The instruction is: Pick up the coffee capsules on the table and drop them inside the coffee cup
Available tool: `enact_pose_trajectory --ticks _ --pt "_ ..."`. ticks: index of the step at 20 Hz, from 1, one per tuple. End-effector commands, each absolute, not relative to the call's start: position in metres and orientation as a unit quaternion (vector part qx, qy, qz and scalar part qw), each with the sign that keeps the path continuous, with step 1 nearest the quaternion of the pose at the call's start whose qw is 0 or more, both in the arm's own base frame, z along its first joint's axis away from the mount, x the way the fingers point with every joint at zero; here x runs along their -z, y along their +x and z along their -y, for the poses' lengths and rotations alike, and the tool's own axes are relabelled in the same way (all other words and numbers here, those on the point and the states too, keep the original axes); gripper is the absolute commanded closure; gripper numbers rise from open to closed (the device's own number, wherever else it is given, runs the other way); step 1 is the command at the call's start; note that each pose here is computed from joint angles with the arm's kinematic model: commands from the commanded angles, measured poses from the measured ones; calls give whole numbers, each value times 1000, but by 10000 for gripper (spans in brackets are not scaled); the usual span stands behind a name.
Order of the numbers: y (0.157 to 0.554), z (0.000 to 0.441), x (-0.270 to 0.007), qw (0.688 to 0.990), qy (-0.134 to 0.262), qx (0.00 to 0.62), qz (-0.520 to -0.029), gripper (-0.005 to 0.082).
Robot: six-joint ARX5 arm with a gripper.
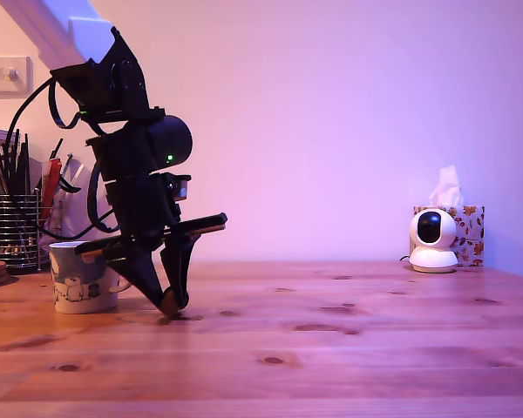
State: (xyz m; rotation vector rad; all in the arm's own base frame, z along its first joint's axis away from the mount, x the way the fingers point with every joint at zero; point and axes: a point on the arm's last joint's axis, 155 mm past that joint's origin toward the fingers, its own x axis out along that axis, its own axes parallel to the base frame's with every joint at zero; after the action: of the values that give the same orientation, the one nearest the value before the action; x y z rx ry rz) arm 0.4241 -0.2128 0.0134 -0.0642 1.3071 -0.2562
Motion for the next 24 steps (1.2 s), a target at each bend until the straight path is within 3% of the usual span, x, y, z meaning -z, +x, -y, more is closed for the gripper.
enact_pose_trajectory --ticks 1,10,19,24 --pt "431 219 -24 792 -28 127 -596 632" --pt "422 216 -63 784 -1 146 -604 632" --pt "424 204 -127 821 12 159 -548 632" --pt "429 176 -135 828 17 126 -546 632"
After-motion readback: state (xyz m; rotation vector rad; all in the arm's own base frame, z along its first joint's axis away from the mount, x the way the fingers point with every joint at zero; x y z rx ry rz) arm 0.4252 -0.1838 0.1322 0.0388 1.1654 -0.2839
